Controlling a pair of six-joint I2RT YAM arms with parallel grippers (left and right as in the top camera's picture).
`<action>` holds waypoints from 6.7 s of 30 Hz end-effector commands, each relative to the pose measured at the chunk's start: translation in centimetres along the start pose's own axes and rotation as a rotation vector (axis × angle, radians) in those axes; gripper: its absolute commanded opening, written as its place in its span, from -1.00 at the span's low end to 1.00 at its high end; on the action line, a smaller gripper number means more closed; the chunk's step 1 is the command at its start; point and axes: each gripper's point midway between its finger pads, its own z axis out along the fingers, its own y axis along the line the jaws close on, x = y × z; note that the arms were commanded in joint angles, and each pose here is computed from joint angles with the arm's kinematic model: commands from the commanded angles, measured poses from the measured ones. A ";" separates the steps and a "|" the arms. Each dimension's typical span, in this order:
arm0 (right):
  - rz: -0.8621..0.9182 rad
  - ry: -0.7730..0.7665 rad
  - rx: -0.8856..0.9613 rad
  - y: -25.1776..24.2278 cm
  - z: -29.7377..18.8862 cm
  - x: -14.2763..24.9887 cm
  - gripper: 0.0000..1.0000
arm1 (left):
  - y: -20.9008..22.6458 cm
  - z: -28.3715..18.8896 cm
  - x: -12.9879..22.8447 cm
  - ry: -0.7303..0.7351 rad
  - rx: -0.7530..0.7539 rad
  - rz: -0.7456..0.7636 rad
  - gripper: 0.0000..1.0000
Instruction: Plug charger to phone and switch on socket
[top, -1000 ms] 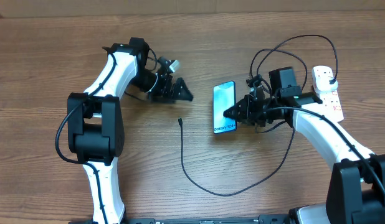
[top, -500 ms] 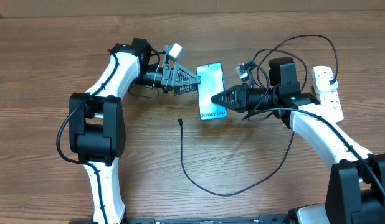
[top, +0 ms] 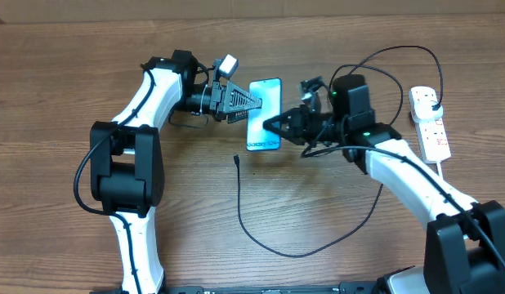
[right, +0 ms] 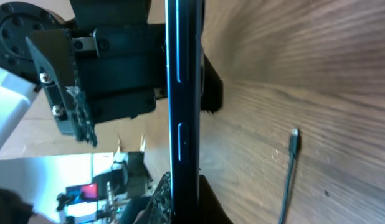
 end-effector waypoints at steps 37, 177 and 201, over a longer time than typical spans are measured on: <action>0.142 -0.031 0.763 -14.0 -6.6 3.4 1.00 | 11.9 -4.0 5.1 0.191 -0.847 -0.333 -0.92; 0.166 -0.025 0.773 -14.1 -6.7 3.8 1.00 | -1.3 0.4 4.4 0.075 -0.228 -1.088 -0.92; 0.166 -0.025 0.773 -14.1 -6.7 3.8 1.00 | -1.3 0.4 4.4 0.075 -0.228 -1.088 -0.91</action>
